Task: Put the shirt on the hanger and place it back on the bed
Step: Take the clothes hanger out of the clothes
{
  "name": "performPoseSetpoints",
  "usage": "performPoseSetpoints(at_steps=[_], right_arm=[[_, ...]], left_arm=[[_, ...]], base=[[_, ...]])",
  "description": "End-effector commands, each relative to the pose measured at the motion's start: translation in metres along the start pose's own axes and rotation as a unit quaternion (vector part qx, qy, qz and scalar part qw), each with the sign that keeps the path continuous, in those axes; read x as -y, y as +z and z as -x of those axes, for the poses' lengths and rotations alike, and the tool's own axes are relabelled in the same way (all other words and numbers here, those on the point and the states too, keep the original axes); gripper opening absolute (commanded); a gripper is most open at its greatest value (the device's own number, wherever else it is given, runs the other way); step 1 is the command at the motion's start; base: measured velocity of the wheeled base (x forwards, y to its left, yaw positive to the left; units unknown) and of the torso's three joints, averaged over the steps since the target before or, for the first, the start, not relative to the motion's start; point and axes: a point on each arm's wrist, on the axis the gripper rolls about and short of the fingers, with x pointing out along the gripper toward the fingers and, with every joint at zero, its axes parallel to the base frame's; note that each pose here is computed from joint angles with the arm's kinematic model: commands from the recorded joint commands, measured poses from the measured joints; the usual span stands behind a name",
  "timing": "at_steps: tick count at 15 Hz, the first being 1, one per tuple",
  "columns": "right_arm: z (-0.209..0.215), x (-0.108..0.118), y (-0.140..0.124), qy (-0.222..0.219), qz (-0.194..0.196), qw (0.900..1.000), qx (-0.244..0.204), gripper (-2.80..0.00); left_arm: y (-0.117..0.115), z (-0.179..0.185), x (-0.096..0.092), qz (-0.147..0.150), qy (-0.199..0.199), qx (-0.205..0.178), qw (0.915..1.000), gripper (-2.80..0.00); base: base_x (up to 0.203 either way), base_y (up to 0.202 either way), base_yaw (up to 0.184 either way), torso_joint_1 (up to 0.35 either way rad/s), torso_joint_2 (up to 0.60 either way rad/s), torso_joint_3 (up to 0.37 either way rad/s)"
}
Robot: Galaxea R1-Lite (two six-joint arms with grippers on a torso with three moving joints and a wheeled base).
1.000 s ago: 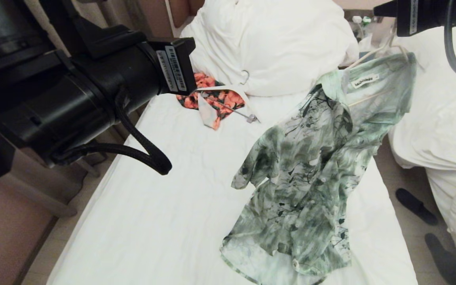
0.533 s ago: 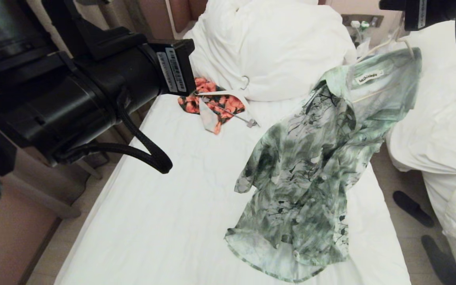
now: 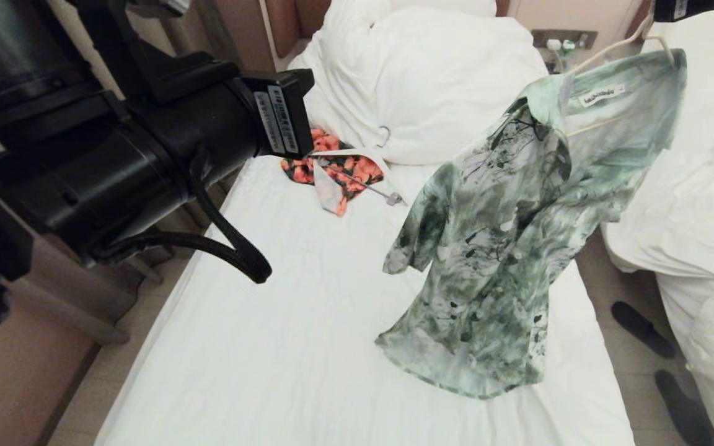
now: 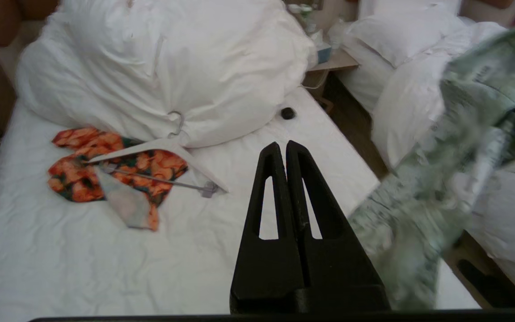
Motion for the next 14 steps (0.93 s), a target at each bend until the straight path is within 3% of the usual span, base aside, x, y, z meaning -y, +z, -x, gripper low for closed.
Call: performPoseSetpoints(at_steps=[1,5,11,14], right_arm=[[0.003,0.005,0.001,-0.009,0.0,1.0,0.004,-2.8],[-0.005,0.009,-0.01,-0.02,0.012,1.0,-0.009,-2.8],[-0.02,0.014,-0.021,-0.037,-0.016,0.999,-0.026,-2.8],[-0.026,0.012,-0.026,-0.035,-0.038,0.998,-0.034,-2.8]], left_arm=[[-0.008,0.0,0.004,-0.002,-0.031,-0.007,0.9995,-2.8],[-0.028,-0.01,0.017,0.019,-0.075,-0.034,0.9964,-2.8],[-0.054,-0.009,0.029,0.08,-0.204,-0.065,0.9736,-2.8],[-0.079,-0.023,0.048,0.089,-0.221,-0.075,0.9683,-2.8]], base=[[0.0,0.0,0.0,0.0,0.0,0.0],[0.0,0.0,0.0,0.0,0.0,0.0],[0.0,0.0,0.0,0.0,0.0,0.0],[0.0,0.0,0.0,0.0,0.0,0.0]])
